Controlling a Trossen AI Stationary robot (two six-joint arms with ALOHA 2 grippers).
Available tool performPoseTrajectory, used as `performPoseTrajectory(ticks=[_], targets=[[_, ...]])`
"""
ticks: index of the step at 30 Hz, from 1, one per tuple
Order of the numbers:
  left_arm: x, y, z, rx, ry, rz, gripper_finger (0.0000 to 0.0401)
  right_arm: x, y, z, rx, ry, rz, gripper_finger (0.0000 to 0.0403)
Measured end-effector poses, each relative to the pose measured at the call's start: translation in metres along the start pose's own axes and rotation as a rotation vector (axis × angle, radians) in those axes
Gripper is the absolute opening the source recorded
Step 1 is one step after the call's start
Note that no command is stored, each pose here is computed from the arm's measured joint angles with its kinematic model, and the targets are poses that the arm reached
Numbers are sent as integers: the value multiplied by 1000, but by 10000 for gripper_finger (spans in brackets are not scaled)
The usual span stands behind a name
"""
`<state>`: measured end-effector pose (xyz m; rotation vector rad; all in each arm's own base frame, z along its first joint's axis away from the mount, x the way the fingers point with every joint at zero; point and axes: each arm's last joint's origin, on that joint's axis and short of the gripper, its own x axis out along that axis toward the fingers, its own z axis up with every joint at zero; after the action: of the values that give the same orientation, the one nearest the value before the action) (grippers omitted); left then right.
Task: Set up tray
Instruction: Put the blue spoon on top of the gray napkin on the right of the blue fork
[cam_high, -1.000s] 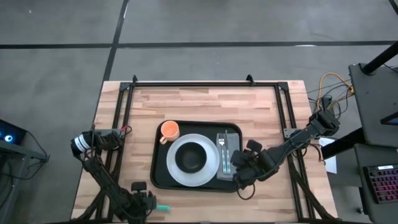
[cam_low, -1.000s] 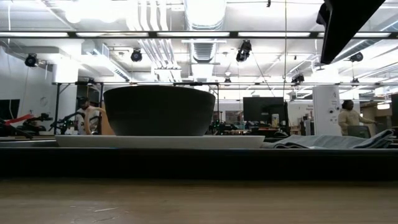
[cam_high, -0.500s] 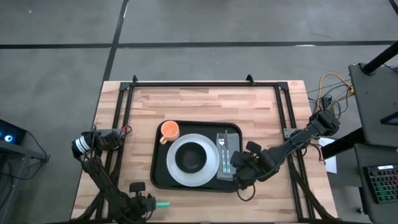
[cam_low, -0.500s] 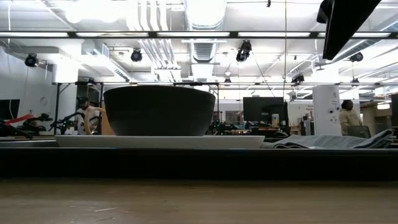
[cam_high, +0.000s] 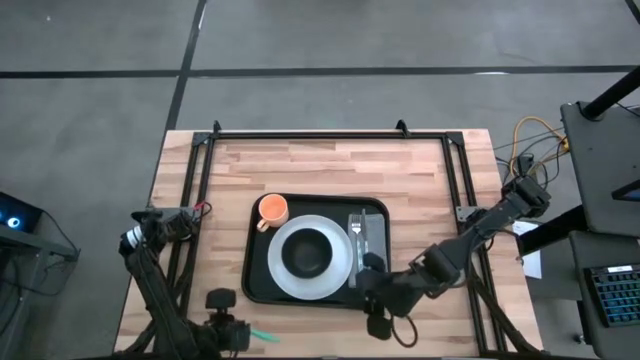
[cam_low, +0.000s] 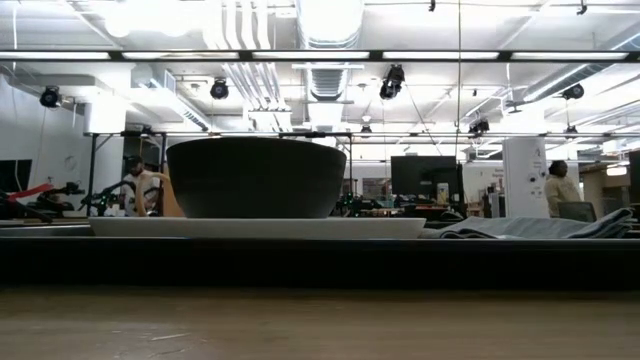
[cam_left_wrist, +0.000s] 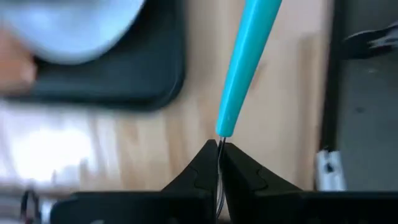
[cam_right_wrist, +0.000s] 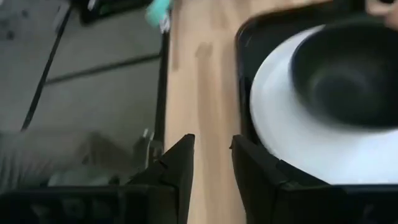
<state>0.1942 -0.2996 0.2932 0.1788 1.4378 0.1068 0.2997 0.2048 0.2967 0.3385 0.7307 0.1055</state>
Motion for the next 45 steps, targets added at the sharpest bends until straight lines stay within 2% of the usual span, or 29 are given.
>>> performPoseTrajectory(ticks=[4, 8, 10, 15, 19, 24, 29, 32, 38, 45], targets=[[-11, 9, 16, 35, -126, 37, 1, -1, 2, 4, 28, -99, -48, 96], [-4, 18, 29, 80, -207, 144, 1, -1, 8, 5, 48, -208, -50, 90], [0, 23, 34, 107, -249, 220, 1, -1, 10, 3, 122, -265, -64, 87], [13, 33, 42, 239, -389, 494, 0, -6, 11, -5, 290, -341, -107, 91], [19, 39, 48, 409, -458, 719, 0, -13, 11, -7, 277, -331, -119, 102], [21, 43, 58, 540, -532, 957, 0, -20, 2, 4, 328, -445, -194, 106], [21, 51, 72, 667, -506, 1218, 0, -6, -14, 17, 346, -383, -128, 103], [22, 55, 79, 711, -459, 1294, 0, -2, -24, 26, 324, -364, -111, 106], [34, 60, 80, 791, -375, 1343, 0, 0, -33, 46, 265, -351, 62, 132], [53, 60, 74, 901, -285, 1379, 0, 5, -53, 59, 233, -309, 111, 182]])
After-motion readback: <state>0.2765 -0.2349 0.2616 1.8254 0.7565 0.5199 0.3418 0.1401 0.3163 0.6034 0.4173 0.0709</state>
